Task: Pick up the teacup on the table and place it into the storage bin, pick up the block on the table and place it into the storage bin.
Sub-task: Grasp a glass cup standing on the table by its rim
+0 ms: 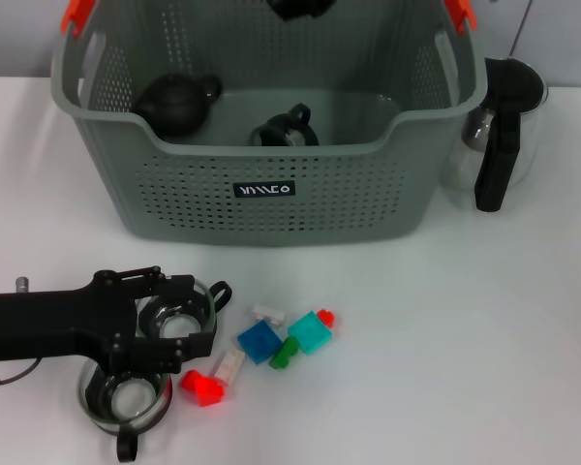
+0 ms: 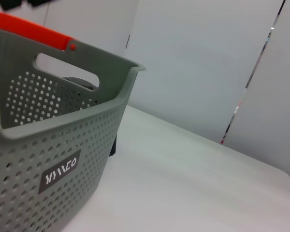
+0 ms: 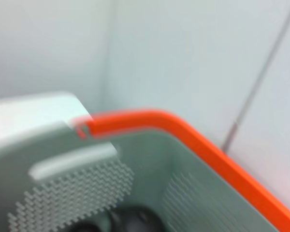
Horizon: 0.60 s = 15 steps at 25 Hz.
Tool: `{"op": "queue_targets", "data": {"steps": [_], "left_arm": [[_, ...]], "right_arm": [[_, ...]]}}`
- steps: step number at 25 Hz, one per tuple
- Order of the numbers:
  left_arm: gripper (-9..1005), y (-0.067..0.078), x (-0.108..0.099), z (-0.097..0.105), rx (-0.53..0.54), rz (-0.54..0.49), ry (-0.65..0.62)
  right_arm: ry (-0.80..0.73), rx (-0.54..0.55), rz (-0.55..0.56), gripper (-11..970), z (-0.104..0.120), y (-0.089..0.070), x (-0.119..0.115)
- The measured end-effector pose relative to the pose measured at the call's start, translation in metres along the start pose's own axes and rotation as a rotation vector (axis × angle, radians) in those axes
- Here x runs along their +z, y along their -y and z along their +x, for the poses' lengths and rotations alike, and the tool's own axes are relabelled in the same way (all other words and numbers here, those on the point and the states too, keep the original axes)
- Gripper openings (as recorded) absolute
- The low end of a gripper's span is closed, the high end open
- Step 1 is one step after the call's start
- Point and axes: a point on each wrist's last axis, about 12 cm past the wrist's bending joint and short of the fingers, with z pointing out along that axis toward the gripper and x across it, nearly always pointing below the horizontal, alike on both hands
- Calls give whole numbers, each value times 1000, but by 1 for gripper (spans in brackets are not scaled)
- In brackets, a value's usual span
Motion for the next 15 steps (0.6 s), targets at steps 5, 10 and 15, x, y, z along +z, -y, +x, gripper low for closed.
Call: {"op": "queue_targets", "data": {"steps": [5, 10, 15], "left_arm": [[874, 0, -1, 0, 0, -8, 5], [875, -1, -4, 0, -1, -17, 14], [875, -1, -6, -1, -2, -13, 8]], "right_arm": [[119, 36, -108, 655, 8, -8, -26], [162, 74, -189, 654, 28, -16, -49], [164, 118, -248, 653, 57, -22, -66]]}}
